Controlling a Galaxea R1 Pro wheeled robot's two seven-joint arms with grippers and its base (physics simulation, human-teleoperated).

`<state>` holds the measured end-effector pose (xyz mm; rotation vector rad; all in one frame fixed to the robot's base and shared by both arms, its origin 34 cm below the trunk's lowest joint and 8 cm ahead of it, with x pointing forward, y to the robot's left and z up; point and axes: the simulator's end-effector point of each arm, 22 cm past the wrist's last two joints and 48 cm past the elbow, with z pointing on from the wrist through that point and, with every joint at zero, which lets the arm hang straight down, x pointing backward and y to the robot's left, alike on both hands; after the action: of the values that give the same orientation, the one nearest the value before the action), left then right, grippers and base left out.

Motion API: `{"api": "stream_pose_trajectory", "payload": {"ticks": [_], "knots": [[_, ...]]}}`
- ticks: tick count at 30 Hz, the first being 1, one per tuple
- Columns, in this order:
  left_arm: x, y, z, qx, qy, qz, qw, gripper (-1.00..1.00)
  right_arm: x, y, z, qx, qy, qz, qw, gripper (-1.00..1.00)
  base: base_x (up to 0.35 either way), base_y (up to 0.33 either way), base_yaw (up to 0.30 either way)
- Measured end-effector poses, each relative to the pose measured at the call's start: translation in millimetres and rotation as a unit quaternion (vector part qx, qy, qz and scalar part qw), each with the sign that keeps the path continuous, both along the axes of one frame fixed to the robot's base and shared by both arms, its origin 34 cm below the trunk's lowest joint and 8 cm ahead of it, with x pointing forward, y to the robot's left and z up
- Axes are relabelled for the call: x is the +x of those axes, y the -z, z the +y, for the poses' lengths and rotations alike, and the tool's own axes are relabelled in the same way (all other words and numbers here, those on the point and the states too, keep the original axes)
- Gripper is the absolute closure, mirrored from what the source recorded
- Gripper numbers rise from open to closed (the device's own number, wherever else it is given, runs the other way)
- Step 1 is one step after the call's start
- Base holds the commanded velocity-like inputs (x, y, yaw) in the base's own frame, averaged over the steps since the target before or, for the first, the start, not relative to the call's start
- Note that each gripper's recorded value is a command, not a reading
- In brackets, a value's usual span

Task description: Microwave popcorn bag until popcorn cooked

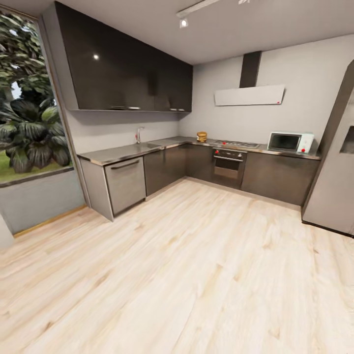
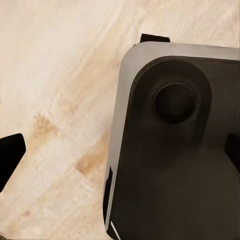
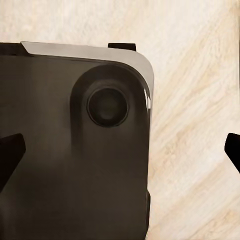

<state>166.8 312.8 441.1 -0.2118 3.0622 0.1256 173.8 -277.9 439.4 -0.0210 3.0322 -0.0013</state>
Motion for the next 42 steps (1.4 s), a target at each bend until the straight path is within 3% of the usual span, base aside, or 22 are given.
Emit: {"api": "stream_pose_trajectory", "payload": {"ticks": [42], "knots": [[-2.0, 0.1, -0.1, 0.000, 0.000, 0.003, 1.0000, -1.00, -2.0, 0.2, 0.1, 0.000, -0.001, 0.003, 1.0000, -1.00, 0.338, 0.000, -0.277]]}}
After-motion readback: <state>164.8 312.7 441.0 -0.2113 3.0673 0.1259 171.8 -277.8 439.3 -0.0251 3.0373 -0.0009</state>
